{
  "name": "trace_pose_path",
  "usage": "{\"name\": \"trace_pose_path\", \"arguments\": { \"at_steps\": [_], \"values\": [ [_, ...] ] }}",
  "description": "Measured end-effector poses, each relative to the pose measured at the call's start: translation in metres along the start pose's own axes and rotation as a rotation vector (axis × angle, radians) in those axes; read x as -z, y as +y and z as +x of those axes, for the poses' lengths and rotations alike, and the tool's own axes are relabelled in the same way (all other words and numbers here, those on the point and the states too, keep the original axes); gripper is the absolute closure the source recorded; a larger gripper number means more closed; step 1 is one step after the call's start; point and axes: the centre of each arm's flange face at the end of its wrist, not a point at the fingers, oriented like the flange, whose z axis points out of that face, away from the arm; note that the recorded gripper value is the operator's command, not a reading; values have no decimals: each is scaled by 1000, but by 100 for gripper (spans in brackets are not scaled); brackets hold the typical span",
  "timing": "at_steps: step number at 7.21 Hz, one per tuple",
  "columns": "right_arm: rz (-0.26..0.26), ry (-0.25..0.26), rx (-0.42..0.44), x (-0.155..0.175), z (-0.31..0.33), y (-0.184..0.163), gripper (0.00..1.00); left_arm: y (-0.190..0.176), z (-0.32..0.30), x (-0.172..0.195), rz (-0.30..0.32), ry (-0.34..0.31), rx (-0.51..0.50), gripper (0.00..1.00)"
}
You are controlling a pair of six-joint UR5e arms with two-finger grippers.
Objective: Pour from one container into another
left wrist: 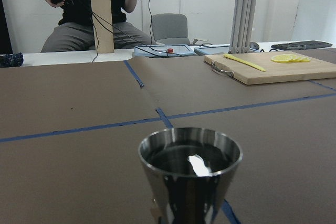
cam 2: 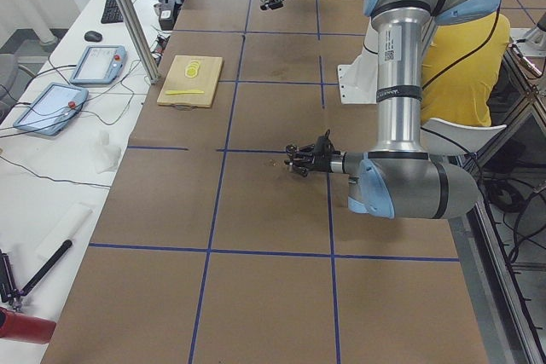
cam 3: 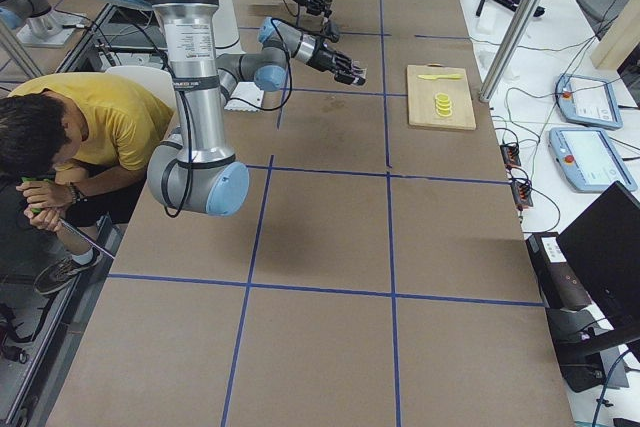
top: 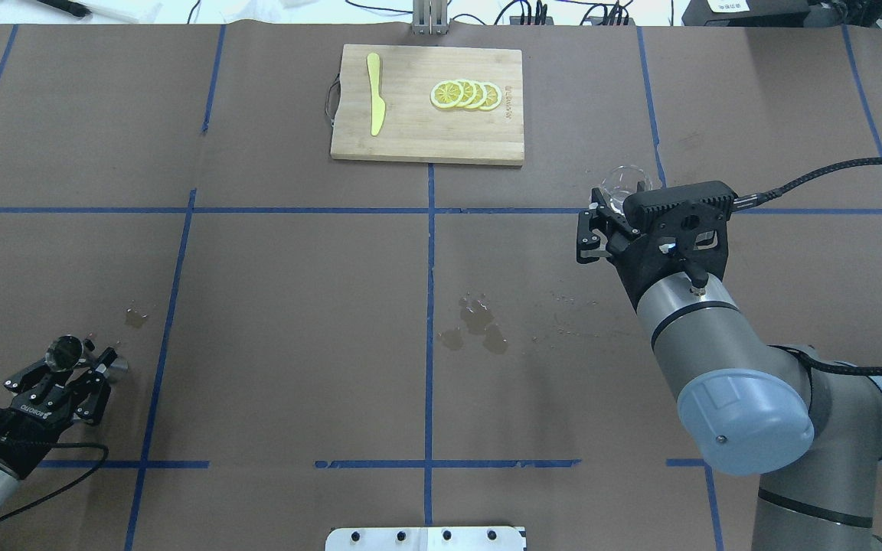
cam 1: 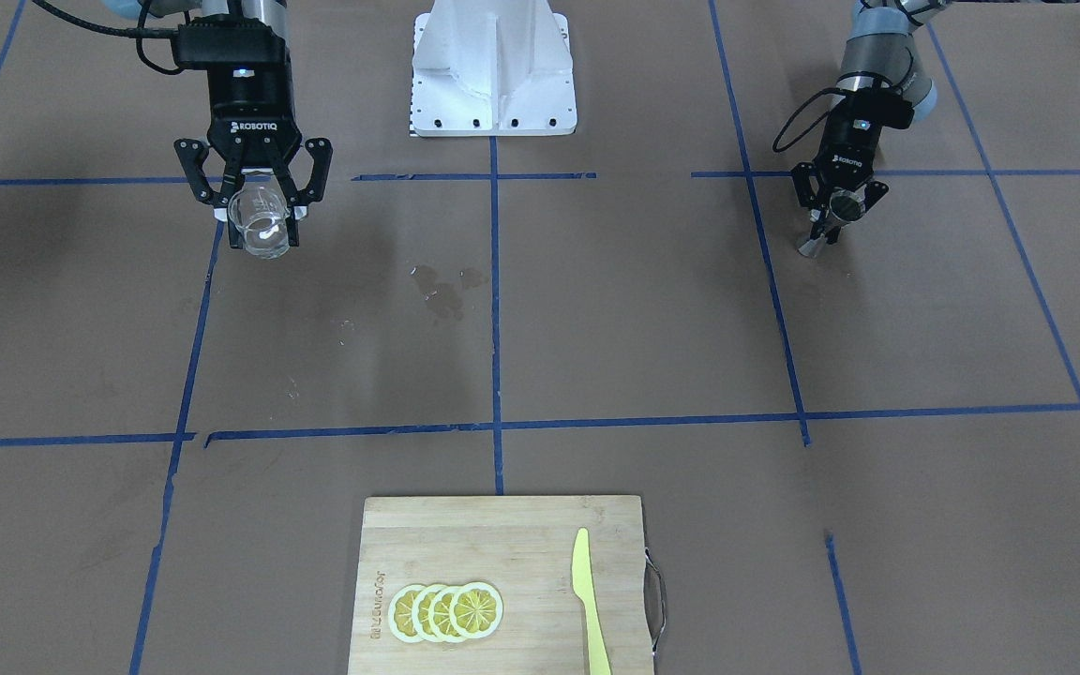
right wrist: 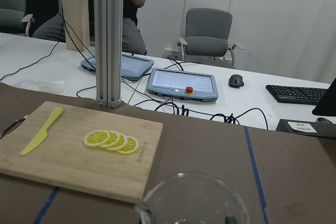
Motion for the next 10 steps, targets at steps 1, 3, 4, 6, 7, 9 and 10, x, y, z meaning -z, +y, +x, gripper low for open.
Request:
{"name": "trace_pose_path", "arguments": {
  "at_steps": [1,3,4,6,7,9,10],
  "values": [
    [0,-1,-1,0,0,-1,100,0,0,0,-1,1,-3,0],
    [1,-3,-3,1,0,-1,100,-1,1,0,0,2,-4,0],
    [1,-4,-4,1,-1,-2,100,-1,2,0,0,3,-1,0],
    [3,-7,-8,3,-1,-4,100,-6,5,0,5,7,11,0],
    [4,-9,-10,4,-1,-5,100,-11,7,1,12,10,22,0],
    [5,-11,-13,5,-2,-7,100,-24,7,5,24,11,35,0],
    [5,-12,-13,5,-2,-7,100,-33,2,9,27,10,36,0]
  ]
}}
